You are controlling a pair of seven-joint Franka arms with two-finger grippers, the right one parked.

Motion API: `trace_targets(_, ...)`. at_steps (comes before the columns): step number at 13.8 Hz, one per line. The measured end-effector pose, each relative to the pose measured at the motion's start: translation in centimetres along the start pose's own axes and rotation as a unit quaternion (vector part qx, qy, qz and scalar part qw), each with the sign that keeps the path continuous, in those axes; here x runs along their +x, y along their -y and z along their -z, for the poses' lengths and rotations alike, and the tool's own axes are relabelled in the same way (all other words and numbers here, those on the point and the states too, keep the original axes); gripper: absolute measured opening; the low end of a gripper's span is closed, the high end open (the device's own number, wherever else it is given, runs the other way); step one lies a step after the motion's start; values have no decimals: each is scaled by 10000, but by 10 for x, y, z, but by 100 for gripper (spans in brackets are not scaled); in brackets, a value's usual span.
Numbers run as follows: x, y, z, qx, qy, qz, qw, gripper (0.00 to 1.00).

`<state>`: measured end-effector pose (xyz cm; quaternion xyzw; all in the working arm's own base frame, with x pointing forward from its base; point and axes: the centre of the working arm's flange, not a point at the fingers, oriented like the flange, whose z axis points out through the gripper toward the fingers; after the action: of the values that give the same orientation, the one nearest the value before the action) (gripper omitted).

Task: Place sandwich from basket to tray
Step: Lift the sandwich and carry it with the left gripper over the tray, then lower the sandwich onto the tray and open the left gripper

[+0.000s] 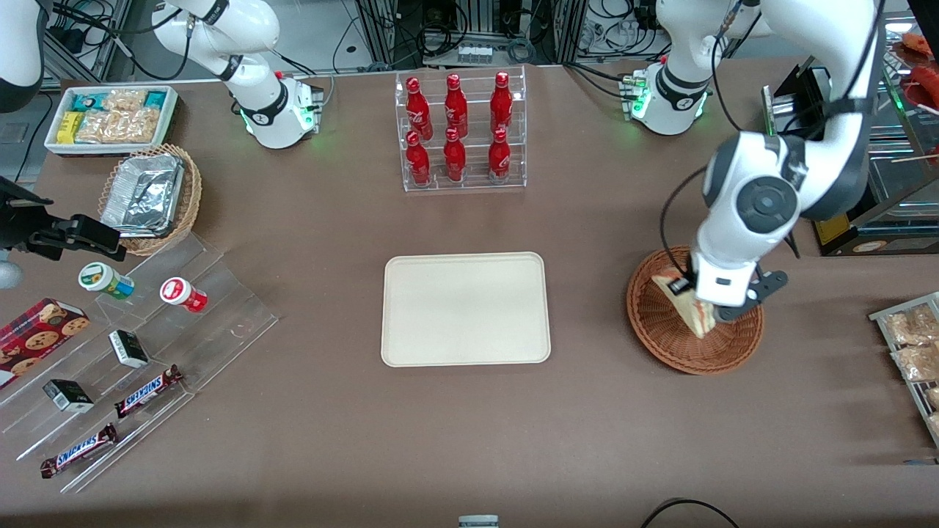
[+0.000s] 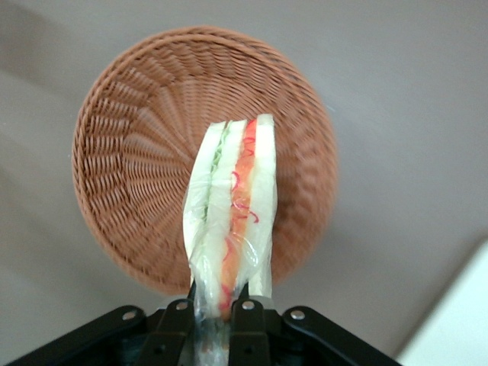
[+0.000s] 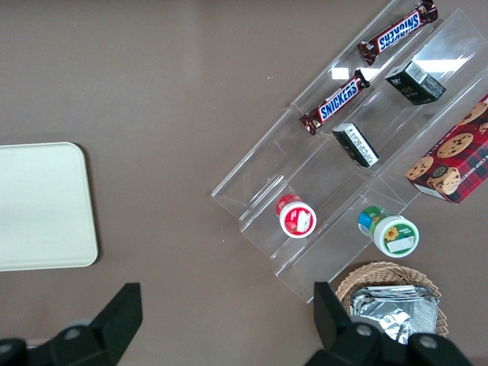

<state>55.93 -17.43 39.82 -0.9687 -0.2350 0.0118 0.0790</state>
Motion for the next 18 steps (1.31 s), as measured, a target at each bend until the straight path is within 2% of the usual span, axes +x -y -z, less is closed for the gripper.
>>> trace_targets(3, -47, -55, 28, -70, -153, -481, 9987, 15)
trace_targets(7, -107, -136, 26, -136, -253, -1095, 9936, 15)
trace_targets(11, -151, -231, -11, -219, -237, -1371, 9900, 15)
trace_targets(13, -172, -265, -35, -357, -297, -1571, 9865, 15)
trace_targets(15, -195, -287, -55, -503, -359, -1750, 9826, 15)
trace_targets(18, -222, -306, -75, -604, -402, -1955, 9780, 15)
